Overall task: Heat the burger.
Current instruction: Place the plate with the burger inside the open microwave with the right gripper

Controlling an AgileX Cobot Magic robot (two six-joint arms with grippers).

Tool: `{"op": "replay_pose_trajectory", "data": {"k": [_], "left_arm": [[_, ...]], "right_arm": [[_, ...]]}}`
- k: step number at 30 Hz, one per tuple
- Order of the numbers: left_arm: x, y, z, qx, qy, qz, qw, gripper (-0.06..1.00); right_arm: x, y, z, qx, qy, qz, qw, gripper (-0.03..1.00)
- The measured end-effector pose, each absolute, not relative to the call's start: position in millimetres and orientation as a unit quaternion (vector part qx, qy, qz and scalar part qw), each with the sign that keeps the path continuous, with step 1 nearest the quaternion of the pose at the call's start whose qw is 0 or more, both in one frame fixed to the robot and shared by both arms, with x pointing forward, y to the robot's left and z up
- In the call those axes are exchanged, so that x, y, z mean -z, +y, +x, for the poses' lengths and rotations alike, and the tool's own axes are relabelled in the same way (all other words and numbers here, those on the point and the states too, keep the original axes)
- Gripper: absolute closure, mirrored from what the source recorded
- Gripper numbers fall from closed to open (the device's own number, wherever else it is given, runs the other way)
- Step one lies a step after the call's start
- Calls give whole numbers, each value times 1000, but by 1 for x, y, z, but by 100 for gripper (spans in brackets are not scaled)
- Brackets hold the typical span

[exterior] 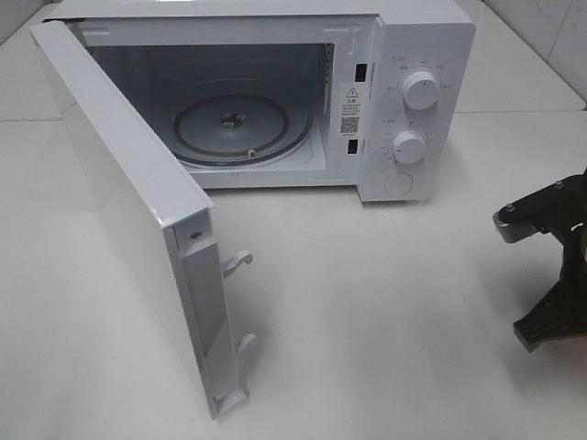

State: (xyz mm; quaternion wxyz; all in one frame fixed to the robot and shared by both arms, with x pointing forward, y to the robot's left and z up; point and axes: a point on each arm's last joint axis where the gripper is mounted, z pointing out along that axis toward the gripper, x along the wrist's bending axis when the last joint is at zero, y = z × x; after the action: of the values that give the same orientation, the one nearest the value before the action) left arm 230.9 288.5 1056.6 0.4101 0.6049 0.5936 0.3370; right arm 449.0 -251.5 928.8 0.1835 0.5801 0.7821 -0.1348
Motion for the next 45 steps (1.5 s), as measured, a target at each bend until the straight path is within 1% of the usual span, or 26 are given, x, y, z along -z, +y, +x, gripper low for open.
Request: {"op": "replay_pose_trajectory", "data": {"k": [3,8,17,45], "left_arm": [[-1057,288,231,-337,594,605,410,-4],[-1057,288,231,-337,594,605,410,-4],[-1057,288,231,-337,594,605,410,-4],[-1057,288,231,-337,594,605,410,-4]], "right_arm": [[-931,-252,448,135,783,579,185,97],[-946,-256,443,131,790,567,196,97],[-959,-256,435,128,805,547,193,97],[-960,-201,413,106,893,387,203,96]]}}
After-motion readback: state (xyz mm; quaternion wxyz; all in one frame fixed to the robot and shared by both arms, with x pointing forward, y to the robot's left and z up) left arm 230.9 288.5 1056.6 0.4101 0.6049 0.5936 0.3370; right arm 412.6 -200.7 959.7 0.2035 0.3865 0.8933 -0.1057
